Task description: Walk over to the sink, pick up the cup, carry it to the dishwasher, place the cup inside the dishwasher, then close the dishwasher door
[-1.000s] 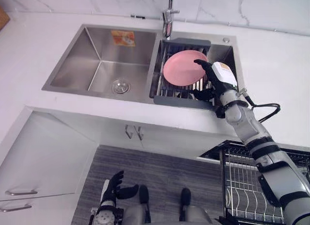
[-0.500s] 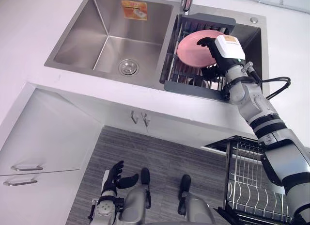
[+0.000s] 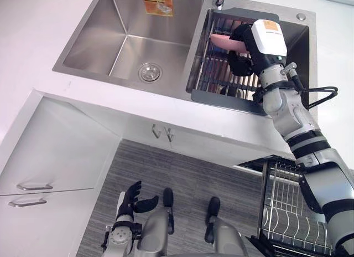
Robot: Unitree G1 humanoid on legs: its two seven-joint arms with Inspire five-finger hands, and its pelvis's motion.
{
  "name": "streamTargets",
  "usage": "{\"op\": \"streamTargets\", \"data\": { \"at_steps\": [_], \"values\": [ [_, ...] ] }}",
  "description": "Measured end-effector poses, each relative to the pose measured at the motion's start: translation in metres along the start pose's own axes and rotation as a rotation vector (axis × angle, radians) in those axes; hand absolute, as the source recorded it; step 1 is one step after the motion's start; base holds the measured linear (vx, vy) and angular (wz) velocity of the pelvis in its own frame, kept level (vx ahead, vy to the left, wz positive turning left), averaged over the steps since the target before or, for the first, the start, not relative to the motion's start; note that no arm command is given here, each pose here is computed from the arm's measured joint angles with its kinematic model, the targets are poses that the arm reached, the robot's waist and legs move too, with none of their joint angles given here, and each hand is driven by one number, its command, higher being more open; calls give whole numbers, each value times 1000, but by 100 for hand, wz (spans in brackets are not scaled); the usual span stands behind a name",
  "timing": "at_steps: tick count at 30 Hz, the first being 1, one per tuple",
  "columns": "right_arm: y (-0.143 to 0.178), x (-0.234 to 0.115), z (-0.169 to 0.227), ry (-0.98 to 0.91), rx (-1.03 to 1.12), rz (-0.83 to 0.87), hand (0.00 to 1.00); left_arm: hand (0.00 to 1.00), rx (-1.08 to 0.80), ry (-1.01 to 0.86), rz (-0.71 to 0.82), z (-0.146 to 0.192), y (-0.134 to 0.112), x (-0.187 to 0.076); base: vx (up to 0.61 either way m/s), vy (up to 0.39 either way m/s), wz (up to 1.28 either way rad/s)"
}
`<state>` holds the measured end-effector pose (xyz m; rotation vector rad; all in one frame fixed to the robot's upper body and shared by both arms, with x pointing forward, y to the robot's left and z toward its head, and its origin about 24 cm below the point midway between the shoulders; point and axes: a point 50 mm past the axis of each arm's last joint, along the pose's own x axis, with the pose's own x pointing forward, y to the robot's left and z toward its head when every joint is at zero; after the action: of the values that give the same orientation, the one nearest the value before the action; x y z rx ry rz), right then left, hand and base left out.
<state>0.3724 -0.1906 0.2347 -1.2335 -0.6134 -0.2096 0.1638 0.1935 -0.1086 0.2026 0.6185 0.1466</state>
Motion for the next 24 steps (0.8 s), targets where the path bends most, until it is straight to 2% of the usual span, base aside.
{"op": "streamTargets", "data": {
  "at_steps": [6, 12, 17, 20, 24],
  "values": [
    [-14, -27, 13, -71, 98, -94, 30, 90, 9, 6, -4, -1, -1, -1, 4, 4, -10],
    [-58, -66, 20, -116, 168, -341, 30, 90, 13, 58, 4, -13, 0, -6, 36, 8, -22],
    [-78, -108, 1, -21, 154, -473, 30, 90, 36, 107, -1, -24, 0, -9, 82, 22, -42],
    [-77, -132, -13, 65, 124, -468, 30, 90, 39, 143, -11, -31, -2, -12, 59, 50, -52],
    [-56, -171, -31, 234, 164, -380, 30, 90, 41, 182, -12, -42, -2, -17, 8, 45, -71]
  ]
}}
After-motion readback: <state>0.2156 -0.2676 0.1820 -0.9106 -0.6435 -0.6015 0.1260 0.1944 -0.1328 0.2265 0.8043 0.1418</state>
